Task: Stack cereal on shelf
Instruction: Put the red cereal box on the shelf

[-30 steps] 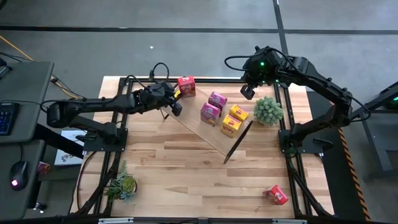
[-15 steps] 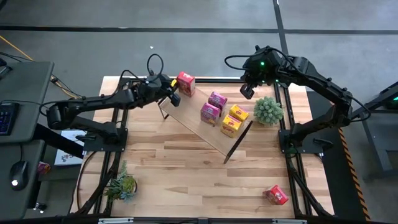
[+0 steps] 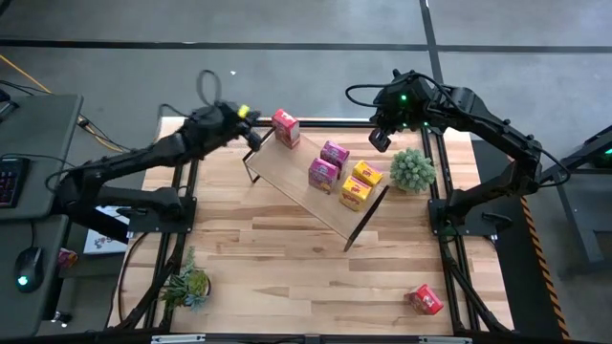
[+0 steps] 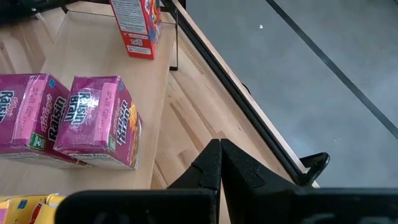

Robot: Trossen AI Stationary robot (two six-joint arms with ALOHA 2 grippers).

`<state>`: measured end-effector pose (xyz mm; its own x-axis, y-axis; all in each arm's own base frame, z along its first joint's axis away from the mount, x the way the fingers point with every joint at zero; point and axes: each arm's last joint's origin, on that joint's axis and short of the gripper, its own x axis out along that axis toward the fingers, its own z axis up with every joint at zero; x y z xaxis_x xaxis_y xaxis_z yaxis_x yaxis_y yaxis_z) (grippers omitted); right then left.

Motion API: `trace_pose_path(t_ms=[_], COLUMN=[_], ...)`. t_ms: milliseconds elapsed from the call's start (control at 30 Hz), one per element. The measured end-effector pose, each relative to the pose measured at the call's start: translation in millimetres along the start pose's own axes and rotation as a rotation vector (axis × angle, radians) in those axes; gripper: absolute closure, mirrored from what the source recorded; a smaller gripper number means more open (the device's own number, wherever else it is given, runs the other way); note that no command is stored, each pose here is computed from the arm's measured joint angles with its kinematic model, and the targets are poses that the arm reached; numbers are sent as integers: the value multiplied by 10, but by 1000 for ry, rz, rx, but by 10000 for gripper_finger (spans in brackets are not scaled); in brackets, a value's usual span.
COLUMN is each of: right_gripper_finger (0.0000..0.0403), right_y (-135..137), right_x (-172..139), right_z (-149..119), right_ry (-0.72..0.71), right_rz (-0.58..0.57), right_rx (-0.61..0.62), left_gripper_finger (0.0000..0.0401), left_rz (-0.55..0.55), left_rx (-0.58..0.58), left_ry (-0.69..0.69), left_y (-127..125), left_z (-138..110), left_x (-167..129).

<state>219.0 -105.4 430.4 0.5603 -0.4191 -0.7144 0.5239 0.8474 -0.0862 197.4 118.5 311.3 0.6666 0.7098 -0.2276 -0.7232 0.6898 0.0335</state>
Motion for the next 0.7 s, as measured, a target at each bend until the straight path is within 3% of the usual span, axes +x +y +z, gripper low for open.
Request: trace_pose_path(t_ms=[133, 267, 367, 533, 700], right_gripper_finger=[402, 376, 328, 234, 168], right_y=[5, 20, 50, 190, 479], right_x=[0, -19, -71, -167, -278], right_z=[-9, -128, -225, -402, -475], right_ry=[10, 146, 260, 475, 539], right_rz=[22, 92, 126, 174, 262], right_rx=[69, 168, 257, 378, 471], left_gripper_finger=[401, 401, 401, 401, 401], left_rz=[-42, -209, -308, -376, -390], left_rx=[-30, -116, -187, -214, -226], left_ry=[-120, -257, -314, -295, -317], left_y=[125, 168, 160, 128, 113], left_z=[130, 96, 25, -48, -24], left_x=[-379, -673, -760, -785, -777])
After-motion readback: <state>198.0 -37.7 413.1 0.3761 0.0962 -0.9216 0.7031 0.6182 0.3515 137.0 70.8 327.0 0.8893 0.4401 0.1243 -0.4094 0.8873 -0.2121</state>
